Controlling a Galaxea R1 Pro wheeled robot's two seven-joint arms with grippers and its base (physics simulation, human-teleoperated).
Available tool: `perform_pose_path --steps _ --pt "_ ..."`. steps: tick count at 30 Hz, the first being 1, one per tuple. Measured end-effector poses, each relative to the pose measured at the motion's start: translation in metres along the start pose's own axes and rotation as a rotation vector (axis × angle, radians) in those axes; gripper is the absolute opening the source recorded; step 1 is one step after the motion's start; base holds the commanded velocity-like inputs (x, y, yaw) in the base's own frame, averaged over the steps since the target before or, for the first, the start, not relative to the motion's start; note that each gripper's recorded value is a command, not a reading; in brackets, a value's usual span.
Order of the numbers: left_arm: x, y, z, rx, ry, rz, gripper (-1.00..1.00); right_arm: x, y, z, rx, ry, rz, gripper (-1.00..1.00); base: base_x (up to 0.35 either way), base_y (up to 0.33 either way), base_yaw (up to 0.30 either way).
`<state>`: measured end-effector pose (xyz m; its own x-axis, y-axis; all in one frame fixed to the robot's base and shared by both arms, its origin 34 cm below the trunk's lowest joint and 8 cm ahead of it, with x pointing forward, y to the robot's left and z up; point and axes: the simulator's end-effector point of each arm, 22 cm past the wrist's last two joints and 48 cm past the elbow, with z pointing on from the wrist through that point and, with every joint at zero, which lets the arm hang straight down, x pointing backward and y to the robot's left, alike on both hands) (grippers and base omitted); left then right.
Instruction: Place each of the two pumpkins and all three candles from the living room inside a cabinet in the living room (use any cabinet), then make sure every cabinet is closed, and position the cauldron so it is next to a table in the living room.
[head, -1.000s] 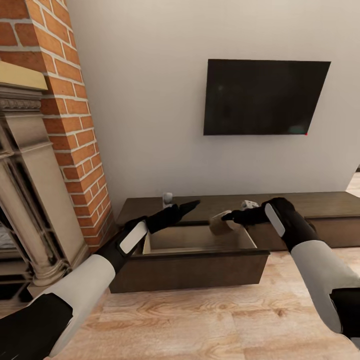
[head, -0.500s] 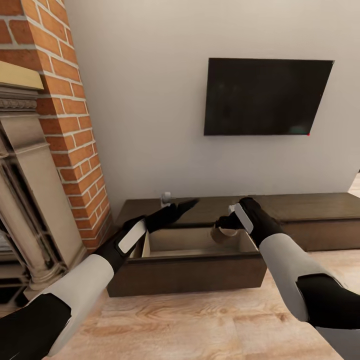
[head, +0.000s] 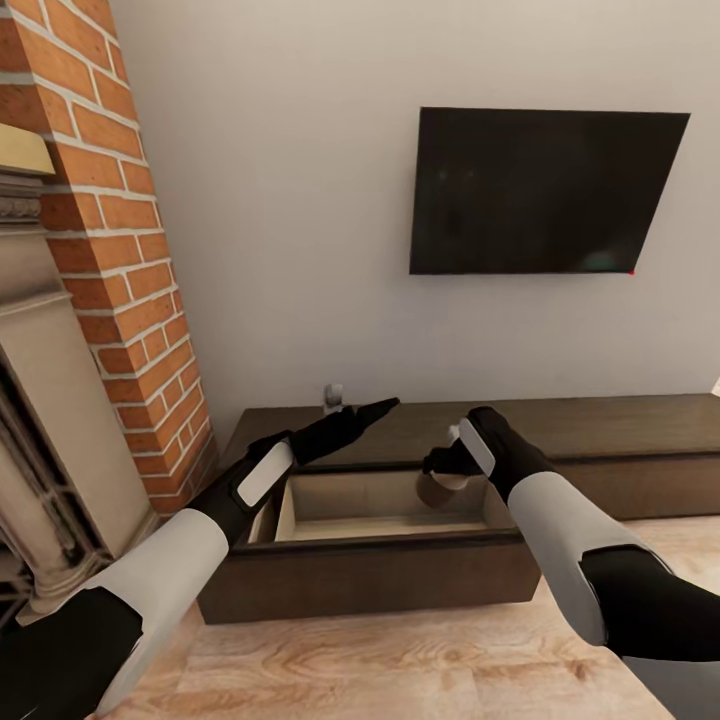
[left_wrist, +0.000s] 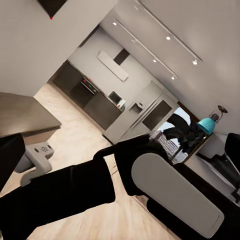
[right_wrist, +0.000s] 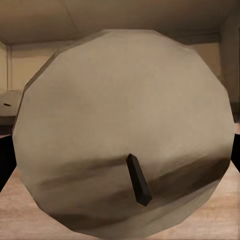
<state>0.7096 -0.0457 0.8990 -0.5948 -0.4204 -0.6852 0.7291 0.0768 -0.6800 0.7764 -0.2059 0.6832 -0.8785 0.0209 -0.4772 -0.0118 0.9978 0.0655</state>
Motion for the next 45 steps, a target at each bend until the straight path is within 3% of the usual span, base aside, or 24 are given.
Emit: perform_pose_path --steps 7,18,34,36,45 --pt "0.0 0.001 -0.001 -0.002 -0.003 -0.003 1.0 -0.001 -0.021 0.0 0.087 -0.005 0.003 -1.0 0.037 -0.159 0.0" --pt "-0.001 0.003 -0.002 -0.005 -0.006 -0.006 1.0 0.0 -0.024 0.001 0.098 -0.011 0.007 -1.0 0.14 -0.308 0.0" --pt "0.0 0.004 -0.003 -0.008 -0.008 -0.011 1.0 0.03 -0.01 0.018 0.066 0.037 0.0 -1.0 0.043 -0.053 0.0" --pt "-0.001 0.005 -0.003 -0.009 -0.009 -0.011 1.0 0.036 0.014 0.022 0.024 0.051 0.002 -1.0 0.181 0.0 0.0" --pt "-0.005 0.008 -0.01 -0.013 -0.013 -0.006 1.0 0.092 0.028 0.049 0.055 0.159 -0.062 -1.0 0.274 0.0 0.0"
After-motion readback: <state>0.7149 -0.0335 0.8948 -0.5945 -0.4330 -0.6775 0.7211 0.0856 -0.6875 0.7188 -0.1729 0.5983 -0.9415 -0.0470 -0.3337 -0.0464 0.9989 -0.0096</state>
